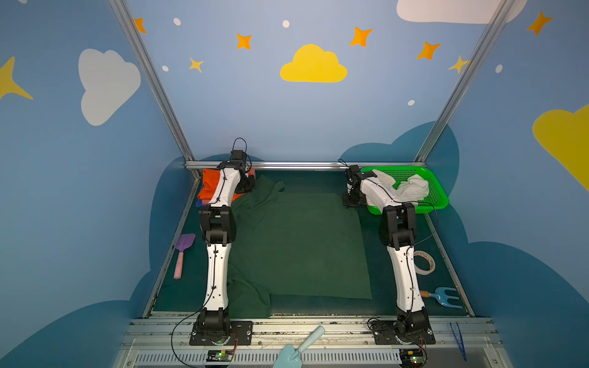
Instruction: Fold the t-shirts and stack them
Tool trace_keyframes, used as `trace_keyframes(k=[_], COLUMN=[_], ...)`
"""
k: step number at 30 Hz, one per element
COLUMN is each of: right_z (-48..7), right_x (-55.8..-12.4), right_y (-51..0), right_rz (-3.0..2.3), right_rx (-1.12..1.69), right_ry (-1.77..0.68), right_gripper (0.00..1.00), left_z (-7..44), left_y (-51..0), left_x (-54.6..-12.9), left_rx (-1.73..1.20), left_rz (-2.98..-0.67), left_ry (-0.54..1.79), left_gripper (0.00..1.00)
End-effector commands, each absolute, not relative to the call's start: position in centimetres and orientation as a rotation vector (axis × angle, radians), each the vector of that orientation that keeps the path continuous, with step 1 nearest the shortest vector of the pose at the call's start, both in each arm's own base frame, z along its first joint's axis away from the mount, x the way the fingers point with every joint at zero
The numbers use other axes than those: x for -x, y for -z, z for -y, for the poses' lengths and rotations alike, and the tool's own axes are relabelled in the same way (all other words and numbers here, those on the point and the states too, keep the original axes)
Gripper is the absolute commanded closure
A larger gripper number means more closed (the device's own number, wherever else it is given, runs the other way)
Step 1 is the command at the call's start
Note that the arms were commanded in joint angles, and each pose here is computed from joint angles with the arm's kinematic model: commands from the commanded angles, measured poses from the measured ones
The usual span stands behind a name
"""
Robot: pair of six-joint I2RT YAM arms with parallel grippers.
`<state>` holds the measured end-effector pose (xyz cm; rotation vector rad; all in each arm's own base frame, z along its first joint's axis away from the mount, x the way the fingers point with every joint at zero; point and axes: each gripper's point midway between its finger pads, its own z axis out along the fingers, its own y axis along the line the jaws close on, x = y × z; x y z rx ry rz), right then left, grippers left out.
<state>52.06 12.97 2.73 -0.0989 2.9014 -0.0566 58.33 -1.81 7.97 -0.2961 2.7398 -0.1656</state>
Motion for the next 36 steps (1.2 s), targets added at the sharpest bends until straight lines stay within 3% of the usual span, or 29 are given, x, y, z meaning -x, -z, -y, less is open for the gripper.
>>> trace_keyframes(k=[1, 4, 21, 36], right_z=[-11.8, -12.0, -12.5, -13.0], right_x=[-52.3, -52.3, -50.2, -45.1], right_y=[-3.3, -4.0, -8.3, -8.3], right_rz=[-2.893, -2.880, -2.762, -2.754], right_rx=[0.097, 0.111, 0.178, 0.245], right_ry=[0.110, 0.105, 0.170, 0.199], right_gripper=[0.86, 1.00, 1.00, 1.00], left_z=[2.6, 2.8, 2.7, 1.0], left_y=[-9.8, -10.5, -15.9, -15.2], left_x=[-58.5, -58.7, -56.4, -51.2], left_rx=[0.281, 0.277, 0.225, 0.303], left_rz=[-2.708, -2.688, -2.583, -2.548], left_ry=[0.214, 0.228, 0.226, 0.158], left_gripper=[0.92, 0.95, 0.95, 0.95])
